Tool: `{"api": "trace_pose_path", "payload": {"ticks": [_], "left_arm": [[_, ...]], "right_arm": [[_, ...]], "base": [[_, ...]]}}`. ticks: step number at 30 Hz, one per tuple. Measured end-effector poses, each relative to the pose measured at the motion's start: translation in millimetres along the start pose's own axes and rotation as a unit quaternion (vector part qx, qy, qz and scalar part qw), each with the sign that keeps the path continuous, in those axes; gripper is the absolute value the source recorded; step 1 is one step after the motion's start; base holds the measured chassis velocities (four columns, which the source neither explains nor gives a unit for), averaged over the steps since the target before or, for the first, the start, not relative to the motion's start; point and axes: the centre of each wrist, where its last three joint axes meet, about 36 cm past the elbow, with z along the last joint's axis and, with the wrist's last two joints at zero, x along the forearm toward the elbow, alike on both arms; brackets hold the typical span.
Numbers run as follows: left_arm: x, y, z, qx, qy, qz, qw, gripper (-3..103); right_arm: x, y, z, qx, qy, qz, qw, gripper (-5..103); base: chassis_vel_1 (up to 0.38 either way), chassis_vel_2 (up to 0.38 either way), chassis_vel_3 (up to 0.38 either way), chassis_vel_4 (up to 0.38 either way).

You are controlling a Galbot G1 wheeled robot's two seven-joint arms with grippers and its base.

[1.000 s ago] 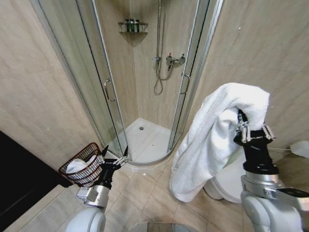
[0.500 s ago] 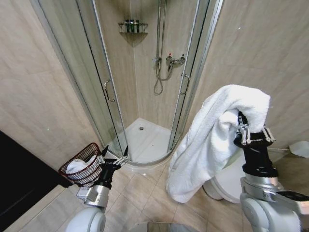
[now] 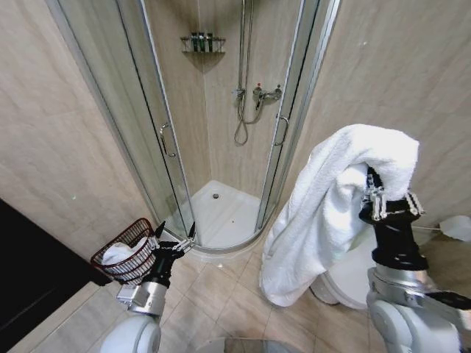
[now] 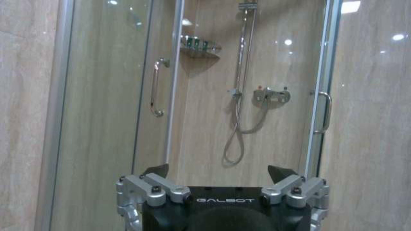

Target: Discard the used towel into the hamper.

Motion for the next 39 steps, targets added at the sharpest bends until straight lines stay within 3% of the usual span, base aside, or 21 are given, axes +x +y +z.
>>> {"api": "trace_pose_path", "payload": {"ticks": [10,39], "left_arm": [[0,0.0,0,0.0,0.0,0.0,1.0,100],[0,0.0,0,0.0,0.0,0.0,1.0,100]], "right_arm": [[-3,-2,0,-0.019,0.007,0.001,1.0,16],[1,-11,-4,-0.008,0.036,-0.015,0.999,16]], "base": [[0.003,0.005,0.004,0.004],[0.072,0.073,0.072,0.067]]}}
